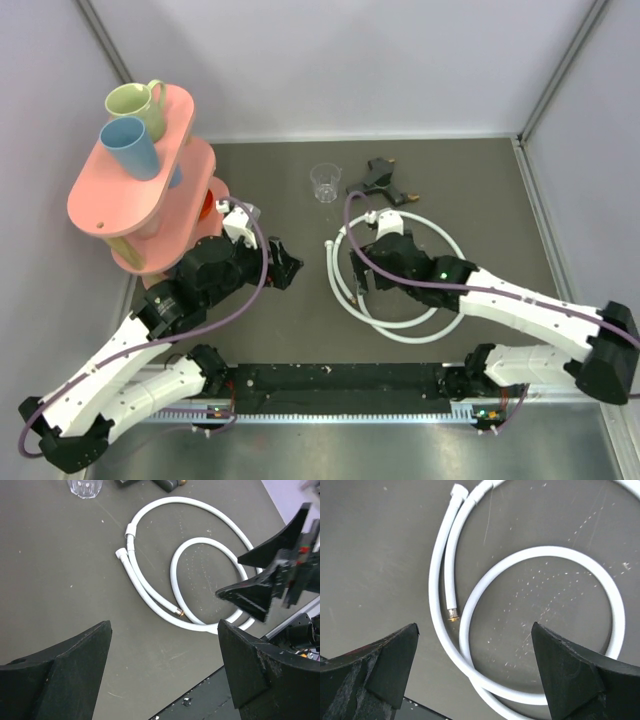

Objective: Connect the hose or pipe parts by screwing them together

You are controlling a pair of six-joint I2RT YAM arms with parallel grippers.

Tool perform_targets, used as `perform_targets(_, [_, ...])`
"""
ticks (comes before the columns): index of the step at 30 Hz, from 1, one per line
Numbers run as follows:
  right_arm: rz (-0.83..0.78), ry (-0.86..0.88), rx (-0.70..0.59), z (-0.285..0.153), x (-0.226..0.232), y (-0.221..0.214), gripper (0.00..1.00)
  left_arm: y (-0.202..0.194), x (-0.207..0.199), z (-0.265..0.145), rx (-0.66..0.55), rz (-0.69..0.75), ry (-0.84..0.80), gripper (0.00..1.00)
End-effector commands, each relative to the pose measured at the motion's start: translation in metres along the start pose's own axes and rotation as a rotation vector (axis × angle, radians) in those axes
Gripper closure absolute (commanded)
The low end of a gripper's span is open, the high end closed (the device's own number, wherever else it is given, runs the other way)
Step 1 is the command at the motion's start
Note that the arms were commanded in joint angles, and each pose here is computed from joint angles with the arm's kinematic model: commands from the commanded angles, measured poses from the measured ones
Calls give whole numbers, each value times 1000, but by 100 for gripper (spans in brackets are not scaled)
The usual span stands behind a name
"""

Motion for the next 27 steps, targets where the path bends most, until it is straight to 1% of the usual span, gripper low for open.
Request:
perform_targets(1, [15,19,33,17,12,7,5,0,7,-2,-28,-51,30,9])
perform_targets(3, [5,30,47,29,16,7,5,-3,9,-2,-22,-52,35,9])
perform_targets(4, [1,67,50,33,21,7,5,-4,10,-3,-24,-60,35,10])
perform_targets(6, [38,89,40,44,20,12,9,-8,14,-2,-22,-73,49,11])
perform_targets(7, [54,128,65,51,25,8,11,-9,15,-3,-21,-89,52,11])
perform_targets(8, [61,137,75,57,26,6,17,-13,17,-2,-13,-99,56,12])
perform_targets(9, [65,149,73,62,28,8,20,-16,18,-1,-9,-108,58,13])
perform_targets(11, [49,163,107,75,33,0,26,-22,18,1,6,-129,52,14])
perform_targets(12, [50,166,99,79,36,4,28,-24,18,2,12,-132,45,14])
perform_targets(13, [46,153,126,89,37,-2,30,-25,18,3,16,-133,47,14])
perform_targets(14, [44,145,134,94,37,-2,35,-28,20,5,23,-133,53,15])
perform_targets(15, [45,140,124,99,39,6,37,-29,21,5,24,-131,56,15])
perform_targets(17, [32,117,154,116,40,1,39,-31,23,7,27,-132,65,16])
perform_targets(18, [34,115,137,120,41,12,39,-30,23,7,22,-135,61,16])
perform_targets(20, [28,88,149,134,38,12,39,-30,22,7,19,-139,53,16])
perform_targets(21, [39,77,127,138,37,25,40,-30,22,7,16,-140,51,16])
perform_targets(23, [85,34,143,151,24,26,40,-31,23,6,14,-140,52,16])
perform_targets(25, [155,2,133,158,17,36,41,-32,24,5,12,-139,52,16])
perform_targets(27, [208,-54,138,170,0,36,41,-33,27,4,6,-141,61,16])
Point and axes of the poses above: each gripper's point midway between its finger pads, its own z axis out along the fingers, its own x axis along the line the jaws close on, y = z × x, the point moved 1 cm from there along -z, back along the fingers, and after that the axes turned 12 degrees about -z, right-handed, at the moved point
